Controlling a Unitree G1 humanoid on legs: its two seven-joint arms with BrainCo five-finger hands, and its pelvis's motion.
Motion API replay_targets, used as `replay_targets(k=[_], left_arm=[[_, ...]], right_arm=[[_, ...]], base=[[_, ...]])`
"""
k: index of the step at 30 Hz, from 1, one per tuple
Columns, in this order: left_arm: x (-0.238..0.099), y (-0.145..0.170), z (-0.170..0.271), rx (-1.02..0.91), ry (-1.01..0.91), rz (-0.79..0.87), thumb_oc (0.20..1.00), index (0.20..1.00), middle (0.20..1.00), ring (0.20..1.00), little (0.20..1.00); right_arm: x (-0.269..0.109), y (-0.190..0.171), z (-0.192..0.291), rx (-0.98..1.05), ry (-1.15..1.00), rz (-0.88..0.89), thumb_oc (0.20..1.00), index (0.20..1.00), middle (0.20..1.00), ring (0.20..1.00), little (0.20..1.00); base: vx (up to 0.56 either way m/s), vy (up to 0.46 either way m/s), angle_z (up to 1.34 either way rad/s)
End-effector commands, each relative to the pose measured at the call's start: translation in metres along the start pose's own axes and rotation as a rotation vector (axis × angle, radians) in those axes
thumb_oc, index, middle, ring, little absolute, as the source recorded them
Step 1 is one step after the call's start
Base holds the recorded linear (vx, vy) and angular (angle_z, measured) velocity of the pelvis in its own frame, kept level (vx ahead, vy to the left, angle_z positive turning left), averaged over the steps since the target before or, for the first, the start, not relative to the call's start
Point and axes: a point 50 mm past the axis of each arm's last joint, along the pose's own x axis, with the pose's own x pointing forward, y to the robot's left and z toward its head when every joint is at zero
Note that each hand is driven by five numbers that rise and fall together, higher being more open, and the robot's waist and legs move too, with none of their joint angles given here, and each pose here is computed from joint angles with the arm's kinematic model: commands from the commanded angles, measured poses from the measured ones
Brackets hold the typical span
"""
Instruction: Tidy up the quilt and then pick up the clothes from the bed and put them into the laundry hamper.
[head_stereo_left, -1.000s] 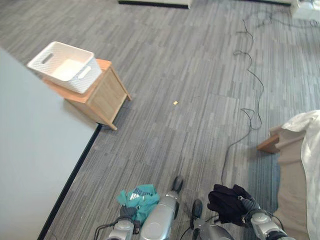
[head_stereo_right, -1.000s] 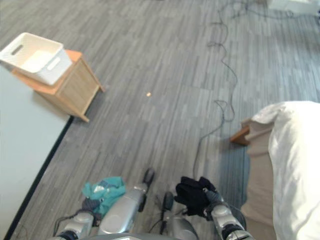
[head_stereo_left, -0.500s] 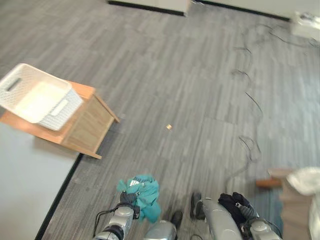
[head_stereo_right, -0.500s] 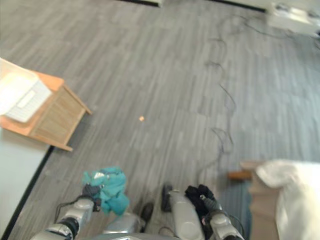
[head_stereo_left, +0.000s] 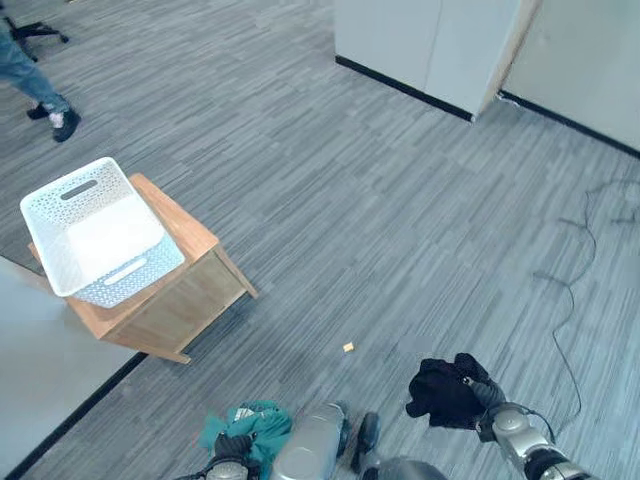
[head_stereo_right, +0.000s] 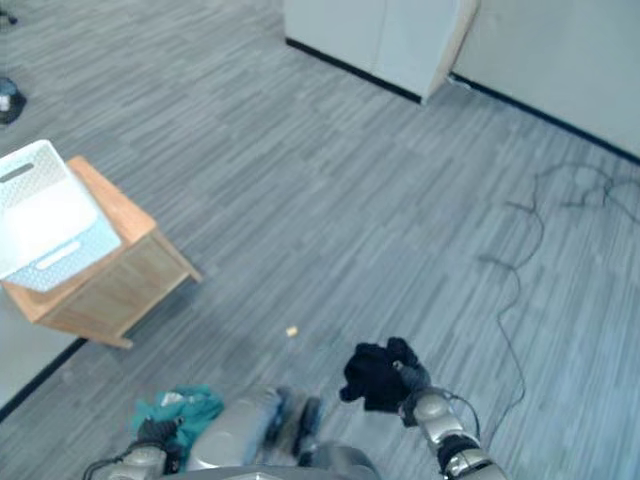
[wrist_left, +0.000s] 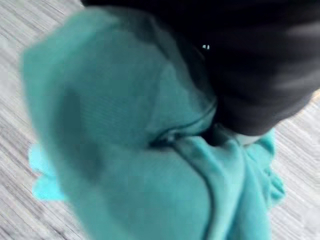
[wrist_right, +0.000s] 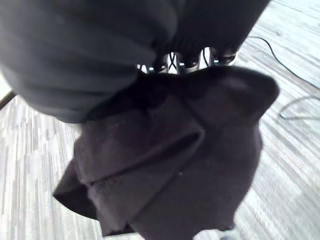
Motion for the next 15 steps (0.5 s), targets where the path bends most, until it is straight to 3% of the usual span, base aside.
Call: replay_targets(k=[1,7,10,15], left_arm=[[0.001,0.004,-0.003,-0.017,0.026,0.033,0.200,0.200,0.200,0.200,0.200],[-0.005,0.023,-0.038,0.022,0.168,0.086,0.200,0.200,0.200,0.200,0.200],[-0.004,0.025,-0.036,0.048,0.162,0.083,0.200,0.200,0.200,0.200,0.200],[0.005,0.021,0.005,0.143,0.020,0.068,0.200,0.200,0.200,0.200,0.200]], right_arm=[[0.000,-0.023,0.002,-0.032,-0.047,-0.070,0.200,0.200,0.200,0.200,0.200],[-0.005,-0.008,-0.012,0.026,-0.003,-0.040,0.200,0.200,0.200,0.200,0.200],[-0.006,-0.007,-0.014,0.016,-0.007,-0.039,0.200,0.200,0.200,0.200,0.200],[-0.010,-0.003,-0.025,0.061,0.015,-0.028,0.200,0.200,0.200,0.200,0.200]], base=[[0.39,0.015,0.64],[0.62,0.152,0.68],[0.45,0.033,1.70],[0.52,-0.188,2.00]])
